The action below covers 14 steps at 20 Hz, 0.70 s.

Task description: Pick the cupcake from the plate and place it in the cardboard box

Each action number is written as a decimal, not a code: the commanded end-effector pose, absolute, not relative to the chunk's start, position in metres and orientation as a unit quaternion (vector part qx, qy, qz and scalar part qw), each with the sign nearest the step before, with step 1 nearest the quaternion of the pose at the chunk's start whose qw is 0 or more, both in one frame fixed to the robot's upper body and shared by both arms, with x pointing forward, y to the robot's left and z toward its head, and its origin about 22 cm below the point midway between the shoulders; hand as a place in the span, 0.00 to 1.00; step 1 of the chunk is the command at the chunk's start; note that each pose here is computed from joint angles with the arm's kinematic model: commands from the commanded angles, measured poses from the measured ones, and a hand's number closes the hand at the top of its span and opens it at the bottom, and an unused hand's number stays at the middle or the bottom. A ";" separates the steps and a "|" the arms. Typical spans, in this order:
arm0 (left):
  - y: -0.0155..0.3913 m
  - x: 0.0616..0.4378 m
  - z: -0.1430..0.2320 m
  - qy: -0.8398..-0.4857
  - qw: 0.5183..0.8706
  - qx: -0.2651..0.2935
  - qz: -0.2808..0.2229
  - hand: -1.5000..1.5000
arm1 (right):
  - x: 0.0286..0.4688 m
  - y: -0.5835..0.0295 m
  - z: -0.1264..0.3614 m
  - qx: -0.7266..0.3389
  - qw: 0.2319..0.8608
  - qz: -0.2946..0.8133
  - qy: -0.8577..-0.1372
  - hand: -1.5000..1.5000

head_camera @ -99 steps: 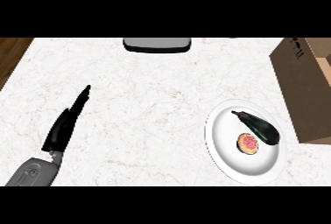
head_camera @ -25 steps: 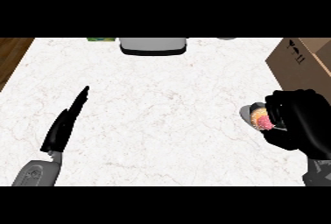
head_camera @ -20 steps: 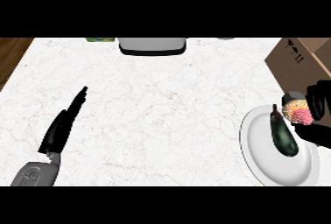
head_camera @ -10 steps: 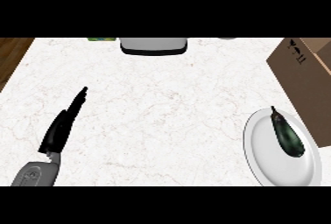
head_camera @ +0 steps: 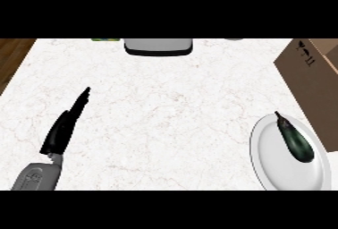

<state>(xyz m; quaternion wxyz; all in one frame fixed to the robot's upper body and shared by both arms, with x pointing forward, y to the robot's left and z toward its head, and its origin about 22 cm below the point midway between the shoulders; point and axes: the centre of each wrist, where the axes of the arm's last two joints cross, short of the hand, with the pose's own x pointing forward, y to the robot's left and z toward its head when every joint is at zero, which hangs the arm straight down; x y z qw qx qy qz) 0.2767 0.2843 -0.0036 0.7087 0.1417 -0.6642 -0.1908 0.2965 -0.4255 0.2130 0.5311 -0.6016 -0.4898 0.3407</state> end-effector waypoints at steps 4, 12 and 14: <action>0.274 0.280 -0.003 -0.671 0.701 0.142 -0.196 0.50 | 0.318 -0.471 0.185 -0.499 0.670 0.347 -0.426 0.00; 0.270 0.277 -0.001 -0.670 0.705 0.125 -0.195 0.50 | 0.345 -0.467 0.145 -0.423 0.632 0.290 -0.581 0.00; 0.279 0.273 -0.014 -0.670 0.704 0.144 -0.188 0.50 | 0.334 -0.482 0.146 -0.393 0.616 0.233 -0.642 0.00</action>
